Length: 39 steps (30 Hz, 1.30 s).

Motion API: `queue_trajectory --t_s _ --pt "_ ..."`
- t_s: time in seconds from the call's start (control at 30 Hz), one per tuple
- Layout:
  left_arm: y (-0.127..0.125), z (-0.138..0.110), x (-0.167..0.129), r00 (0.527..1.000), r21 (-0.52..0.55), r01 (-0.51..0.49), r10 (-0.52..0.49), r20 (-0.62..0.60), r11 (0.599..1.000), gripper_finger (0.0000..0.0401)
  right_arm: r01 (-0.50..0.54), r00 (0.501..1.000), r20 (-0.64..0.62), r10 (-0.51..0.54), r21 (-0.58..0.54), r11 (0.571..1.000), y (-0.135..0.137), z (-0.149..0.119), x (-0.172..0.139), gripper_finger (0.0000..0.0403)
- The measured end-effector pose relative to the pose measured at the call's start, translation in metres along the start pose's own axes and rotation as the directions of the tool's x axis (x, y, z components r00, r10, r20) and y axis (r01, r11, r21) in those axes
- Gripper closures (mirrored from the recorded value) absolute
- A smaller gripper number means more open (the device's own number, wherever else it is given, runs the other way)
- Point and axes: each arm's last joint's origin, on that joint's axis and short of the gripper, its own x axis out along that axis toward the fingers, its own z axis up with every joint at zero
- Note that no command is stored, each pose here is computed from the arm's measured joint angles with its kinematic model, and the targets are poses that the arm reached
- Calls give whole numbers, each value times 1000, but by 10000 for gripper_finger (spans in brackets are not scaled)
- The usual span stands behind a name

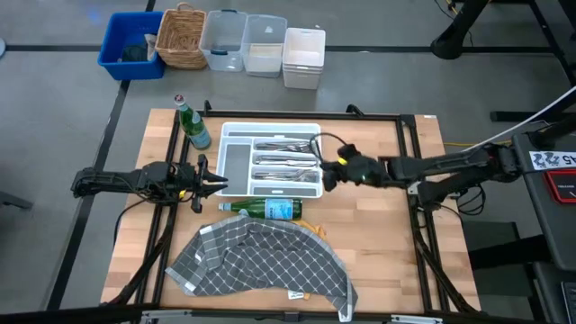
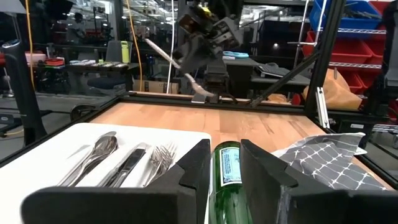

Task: Sort silverware
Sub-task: Put the silver fork into the silverware tray

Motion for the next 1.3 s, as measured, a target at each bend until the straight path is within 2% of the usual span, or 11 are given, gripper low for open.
queue_trajectory --t_s 0.23,0.37,0.53,0.7,0.77,0.87,1.03,1.3 --pt "0 0 0 1000 0 0 0 0 1000 327 -51 999 -18 49 -193 980 -19 19 36 391" --pt "0 0 0 1000 0 0 0 0 1000 327 -139 990 -15 140 -284 949 -22 22 60 391" --pt "0 0 0 1000 0 0 0 0 1000 327 -244 965 -27 261 -457 855 -18 18 85 391" --pt "0 0 0 1000 0 0 0 0 1000 327 -265 959 -87 269 -609 748 -13 13 107 391" --pt "0 0 0 1000 0 0 0 0 1000 327 -262 961 -98 260 -638 724 -12 11 115 391" --pt "0 0 0 1000 0 0 0 0 1000 327 -261 962 -109 252 -646 717 -12 9 122 391" --pt "0 0 0 1000 0 0 0 0 1000 327 -260 964 -154 216 -700 665 -17 -2 132 391" --pt "0 0 0 1000 0 0 0 0 1000 327 -266 964 -197 178 -701 662 -23 -12 141 391"
